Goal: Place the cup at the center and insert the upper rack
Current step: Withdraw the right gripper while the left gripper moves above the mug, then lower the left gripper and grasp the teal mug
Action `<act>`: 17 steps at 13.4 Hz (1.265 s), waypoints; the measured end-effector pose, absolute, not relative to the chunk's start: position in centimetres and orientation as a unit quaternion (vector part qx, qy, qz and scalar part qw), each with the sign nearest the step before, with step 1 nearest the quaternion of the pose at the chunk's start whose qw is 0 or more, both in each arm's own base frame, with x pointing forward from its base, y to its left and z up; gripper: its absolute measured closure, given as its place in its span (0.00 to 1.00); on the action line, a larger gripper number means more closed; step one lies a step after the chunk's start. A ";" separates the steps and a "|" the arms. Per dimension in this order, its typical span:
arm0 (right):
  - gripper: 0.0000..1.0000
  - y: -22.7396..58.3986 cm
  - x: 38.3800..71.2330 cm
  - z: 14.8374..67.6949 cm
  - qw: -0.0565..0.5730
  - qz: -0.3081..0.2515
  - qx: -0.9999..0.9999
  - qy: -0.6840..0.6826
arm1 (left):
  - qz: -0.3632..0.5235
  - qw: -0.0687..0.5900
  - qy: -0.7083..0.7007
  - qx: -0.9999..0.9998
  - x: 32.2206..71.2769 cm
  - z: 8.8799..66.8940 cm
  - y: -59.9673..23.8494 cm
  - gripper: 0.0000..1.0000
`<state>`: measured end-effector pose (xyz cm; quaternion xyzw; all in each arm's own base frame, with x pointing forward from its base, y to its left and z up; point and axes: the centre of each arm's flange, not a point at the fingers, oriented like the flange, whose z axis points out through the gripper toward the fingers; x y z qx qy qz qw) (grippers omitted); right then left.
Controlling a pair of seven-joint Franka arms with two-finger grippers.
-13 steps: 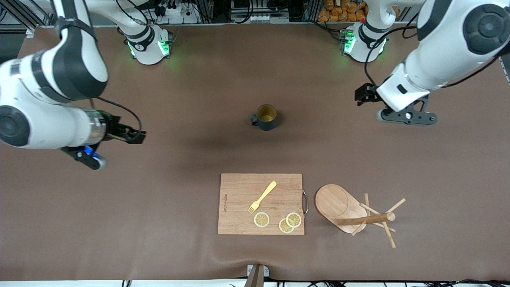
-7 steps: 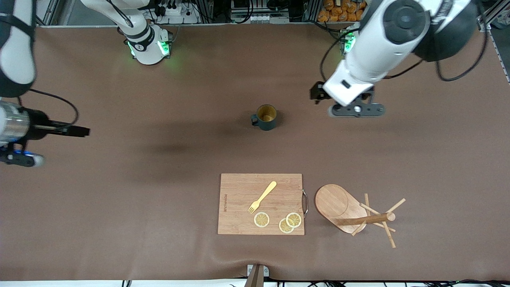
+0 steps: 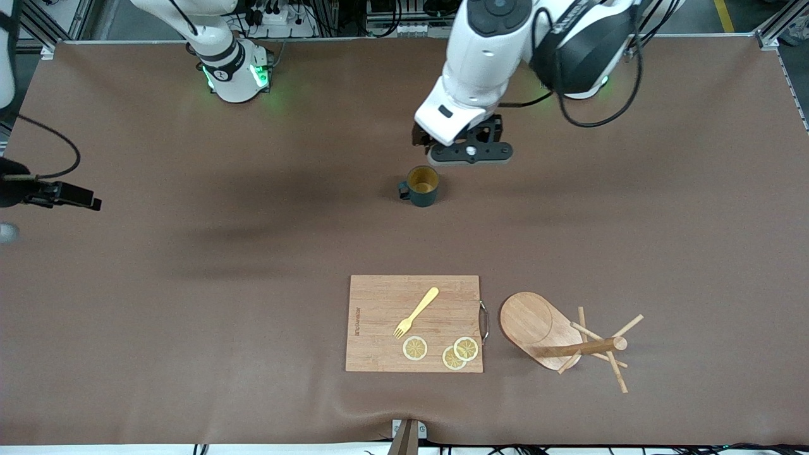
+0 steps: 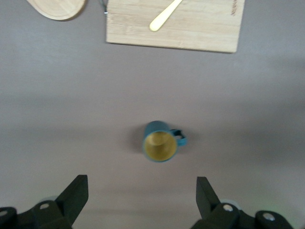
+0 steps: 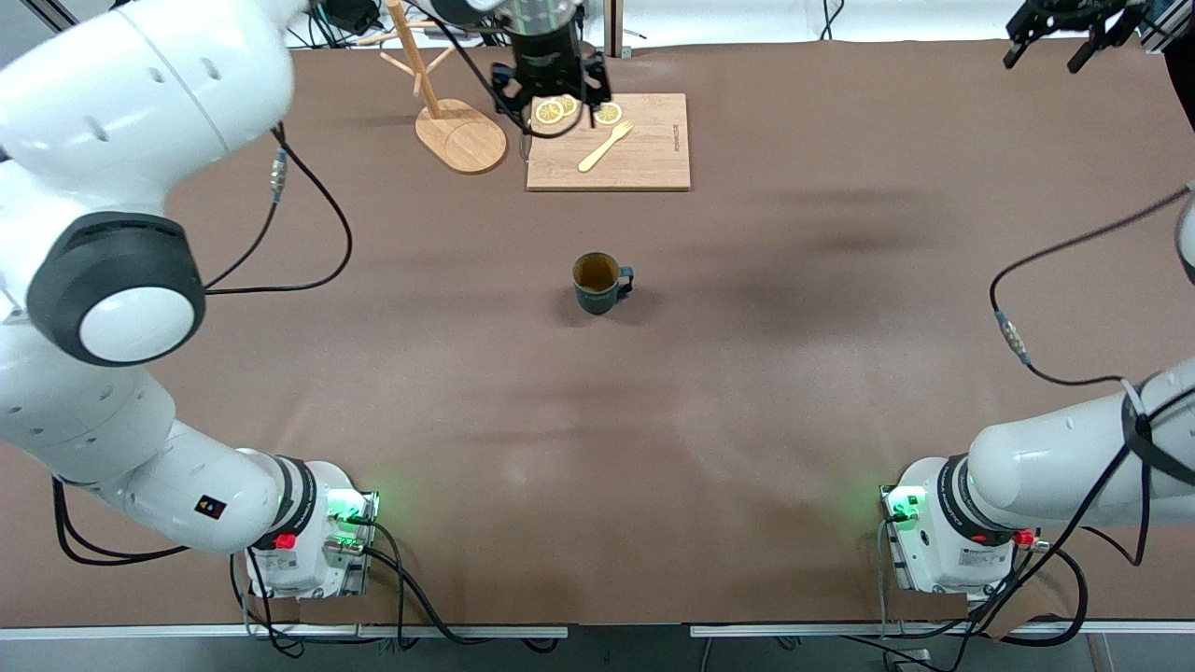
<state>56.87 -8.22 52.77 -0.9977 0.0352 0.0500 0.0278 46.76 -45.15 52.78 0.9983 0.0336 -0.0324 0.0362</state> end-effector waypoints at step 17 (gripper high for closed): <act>0.00 -6.9 56.4 62.5 0.020 0.010 -1.000 0.010 | 0.249 -0.114 0.159 0.949 27.1 27.7 -64.8 0.00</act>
